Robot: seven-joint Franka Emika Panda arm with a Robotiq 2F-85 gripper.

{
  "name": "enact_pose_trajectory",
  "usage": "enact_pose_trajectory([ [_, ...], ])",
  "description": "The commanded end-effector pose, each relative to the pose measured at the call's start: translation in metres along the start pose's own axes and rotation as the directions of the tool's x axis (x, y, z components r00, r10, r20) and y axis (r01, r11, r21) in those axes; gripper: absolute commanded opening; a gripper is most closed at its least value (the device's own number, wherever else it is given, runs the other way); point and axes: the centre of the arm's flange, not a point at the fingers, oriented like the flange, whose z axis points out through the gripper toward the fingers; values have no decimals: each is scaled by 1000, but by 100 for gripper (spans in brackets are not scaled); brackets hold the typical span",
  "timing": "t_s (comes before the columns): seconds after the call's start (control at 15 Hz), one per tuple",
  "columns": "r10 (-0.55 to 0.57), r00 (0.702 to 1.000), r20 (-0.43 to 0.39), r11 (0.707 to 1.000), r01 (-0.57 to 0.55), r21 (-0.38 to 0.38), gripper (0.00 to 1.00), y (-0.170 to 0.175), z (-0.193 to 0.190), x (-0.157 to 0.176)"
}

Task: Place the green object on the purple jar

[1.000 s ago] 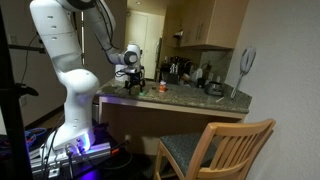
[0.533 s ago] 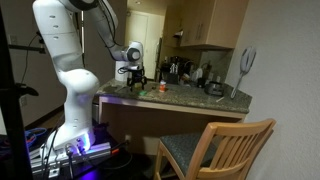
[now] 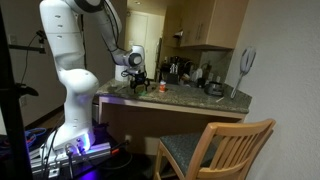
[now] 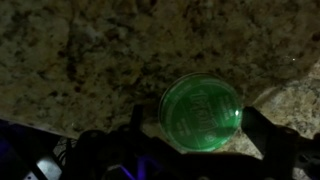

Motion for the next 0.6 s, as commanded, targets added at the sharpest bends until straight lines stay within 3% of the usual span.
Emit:
enact_pose_trajectory([
  [0.0, 67, 998, 20, 996, -68, 50, 100, -14, 23, 3],
  [0.13, 53, 998, 17, 998, -53, 33, 100, -7, 3, 2],
  [0.53, 88, 995, -36, 994, -90, -67, 100, -4, 15, 12],
])
